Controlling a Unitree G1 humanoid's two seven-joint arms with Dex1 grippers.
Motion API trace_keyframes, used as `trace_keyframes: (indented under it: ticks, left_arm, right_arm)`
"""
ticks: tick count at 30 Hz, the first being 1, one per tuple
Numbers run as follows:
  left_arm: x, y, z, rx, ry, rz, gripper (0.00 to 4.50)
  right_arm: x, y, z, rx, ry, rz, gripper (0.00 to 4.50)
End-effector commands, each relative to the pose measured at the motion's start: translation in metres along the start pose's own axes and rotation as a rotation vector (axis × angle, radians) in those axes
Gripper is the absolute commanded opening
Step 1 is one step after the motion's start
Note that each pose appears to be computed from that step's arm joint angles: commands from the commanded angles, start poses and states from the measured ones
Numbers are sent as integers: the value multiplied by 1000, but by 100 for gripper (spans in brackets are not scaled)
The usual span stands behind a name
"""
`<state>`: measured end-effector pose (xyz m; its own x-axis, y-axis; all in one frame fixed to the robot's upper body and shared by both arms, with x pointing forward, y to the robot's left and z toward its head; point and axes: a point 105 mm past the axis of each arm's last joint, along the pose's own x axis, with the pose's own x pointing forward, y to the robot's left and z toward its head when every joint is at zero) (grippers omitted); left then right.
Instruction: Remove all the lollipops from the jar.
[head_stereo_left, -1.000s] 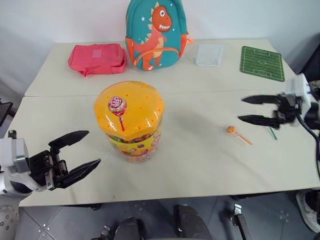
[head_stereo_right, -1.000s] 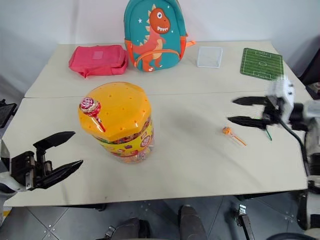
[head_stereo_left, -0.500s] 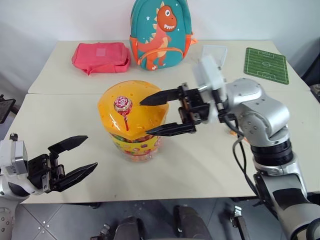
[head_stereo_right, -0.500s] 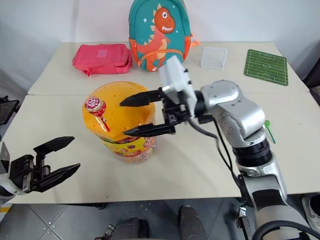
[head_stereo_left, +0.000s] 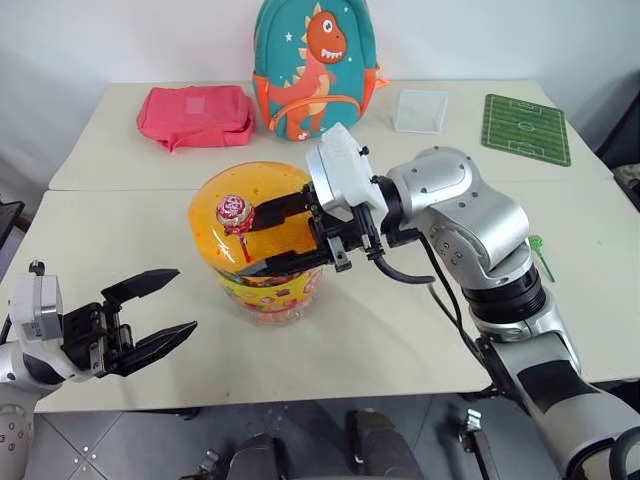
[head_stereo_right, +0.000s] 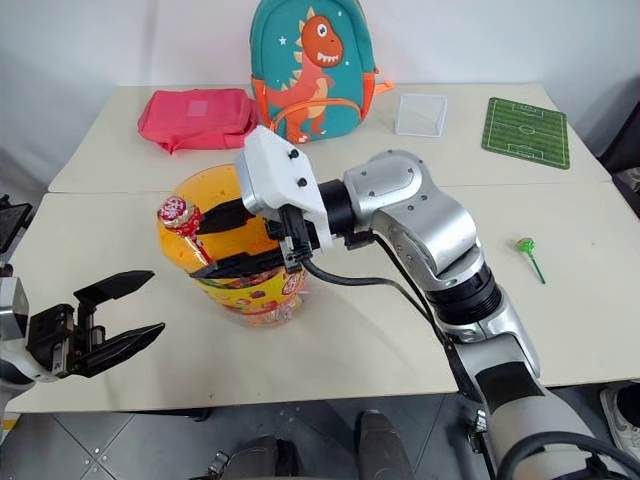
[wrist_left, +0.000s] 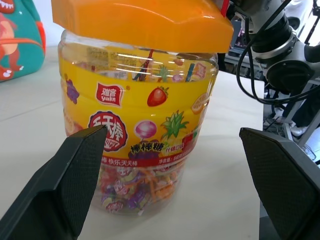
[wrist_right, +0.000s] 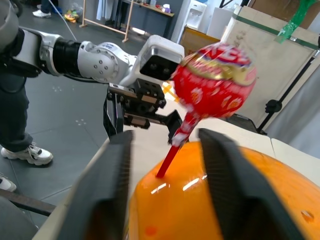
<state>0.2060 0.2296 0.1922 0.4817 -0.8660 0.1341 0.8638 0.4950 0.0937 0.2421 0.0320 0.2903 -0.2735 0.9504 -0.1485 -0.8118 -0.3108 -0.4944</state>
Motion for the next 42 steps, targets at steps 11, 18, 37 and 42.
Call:
trace_keyframes:
  ticks: [11, 18, 37, 42]
  left_arm:
    - [9, 3, 12, 52, -85, 0, 450]
    - [20, -13, 19, 86, -60, -94, 450]
    - [38, -50, -12, 122, 95, -310, 450]
    - [38, -50, -7, 108, 84, -306, 450]
  right_arm:
    - [-31, -7, 36, 31, -271, -49, 3]
    - [-107, -19, 56, 191, -333, -205, 3]
    - [-377, 114, -142, 662, 1118, -993, 3]
    - [-394, 136, -162, 713, 1185, -1092, 3]
